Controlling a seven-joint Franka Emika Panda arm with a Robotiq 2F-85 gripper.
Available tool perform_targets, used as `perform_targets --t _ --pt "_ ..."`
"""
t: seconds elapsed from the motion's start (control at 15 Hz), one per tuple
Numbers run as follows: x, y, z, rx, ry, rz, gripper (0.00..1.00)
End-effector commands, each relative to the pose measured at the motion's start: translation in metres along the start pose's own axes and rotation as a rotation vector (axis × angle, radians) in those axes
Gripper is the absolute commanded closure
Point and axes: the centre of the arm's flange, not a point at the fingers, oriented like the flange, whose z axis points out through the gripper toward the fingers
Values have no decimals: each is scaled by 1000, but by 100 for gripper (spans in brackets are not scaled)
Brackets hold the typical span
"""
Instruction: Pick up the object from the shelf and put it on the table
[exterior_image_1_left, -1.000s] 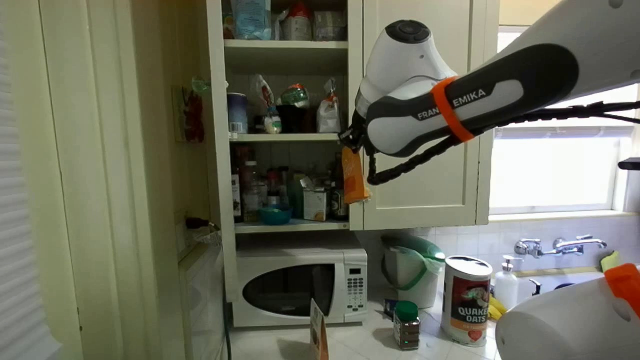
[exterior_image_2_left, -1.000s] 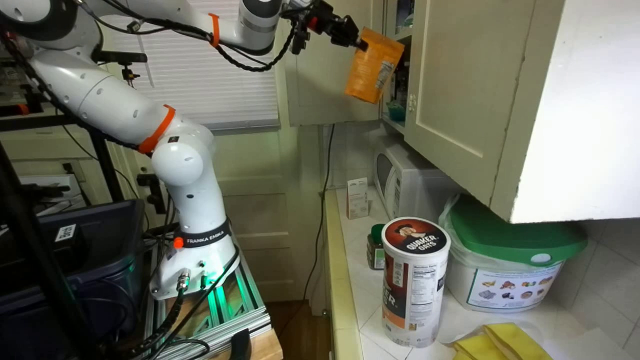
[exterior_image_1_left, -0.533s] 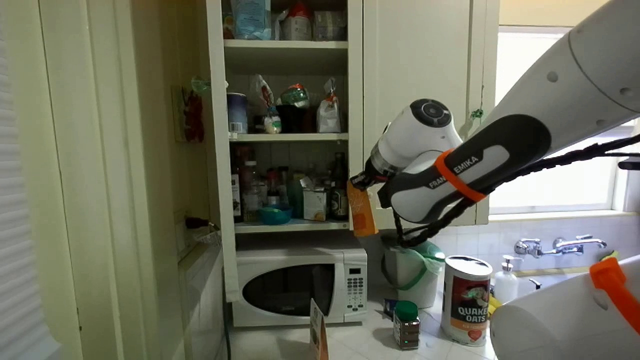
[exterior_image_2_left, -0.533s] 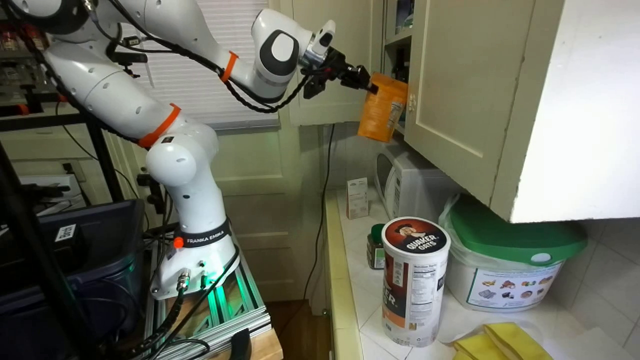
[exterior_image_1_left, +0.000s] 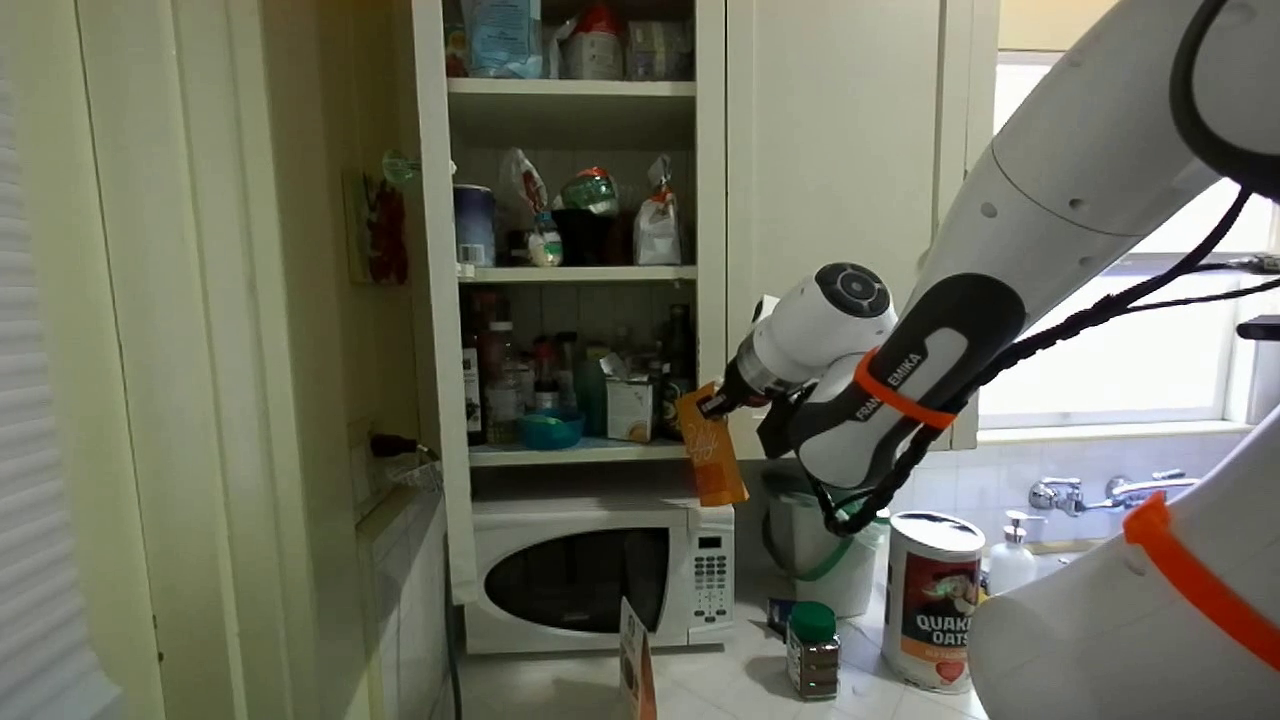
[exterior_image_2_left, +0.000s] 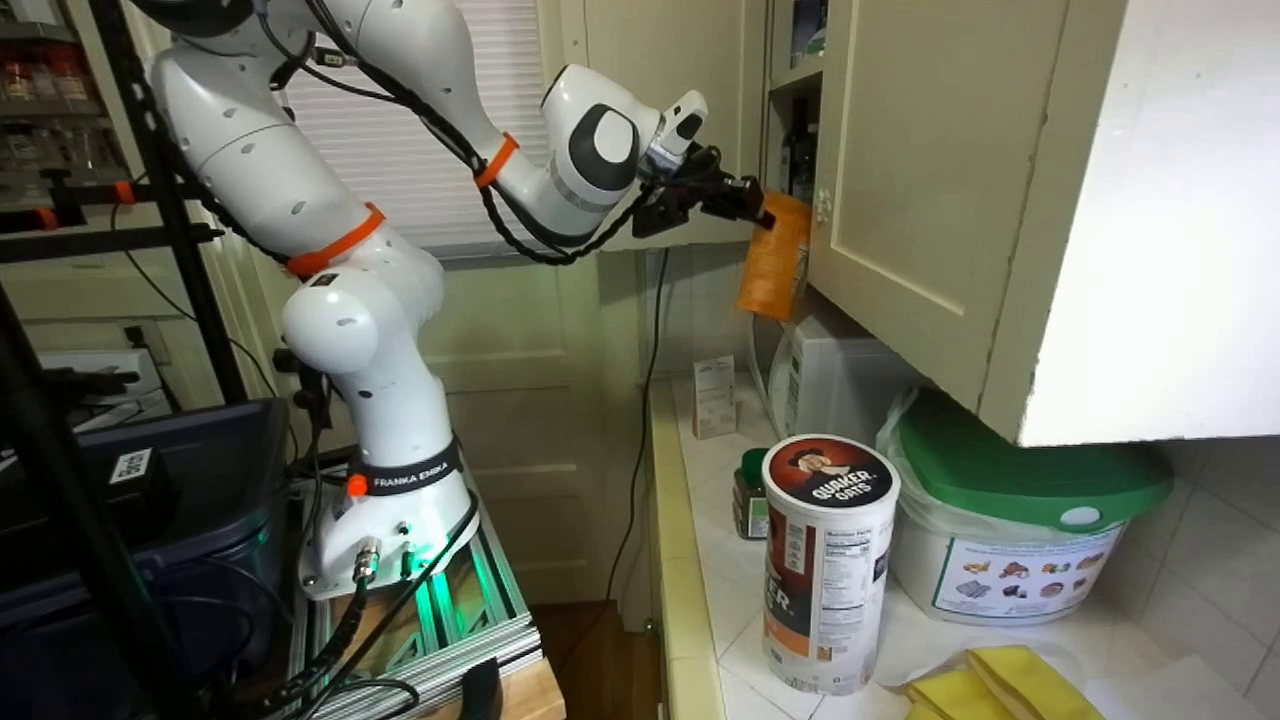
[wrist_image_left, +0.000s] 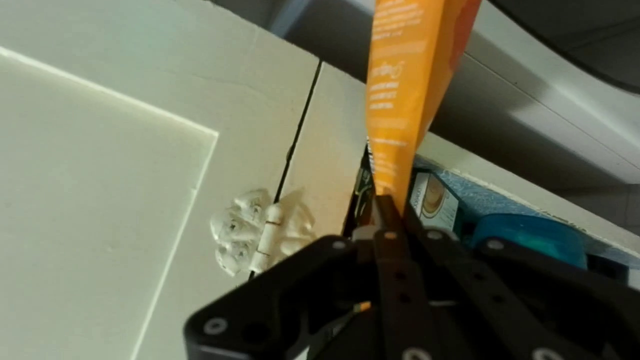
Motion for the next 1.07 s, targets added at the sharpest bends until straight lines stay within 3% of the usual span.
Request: perform_targets --t 0.0,0.13,0.4,0.8,1.0 --pt "1 0 -2 -1 5 -2 98" --pt "-2 -7 -3 24 4 -19 100" --pt "-41 -27 0 77 -21 -58 100" --pt "-86 -23 -15 97 -15 -42 100" --pt "-108 -36 -21 161 -21 -86 100"
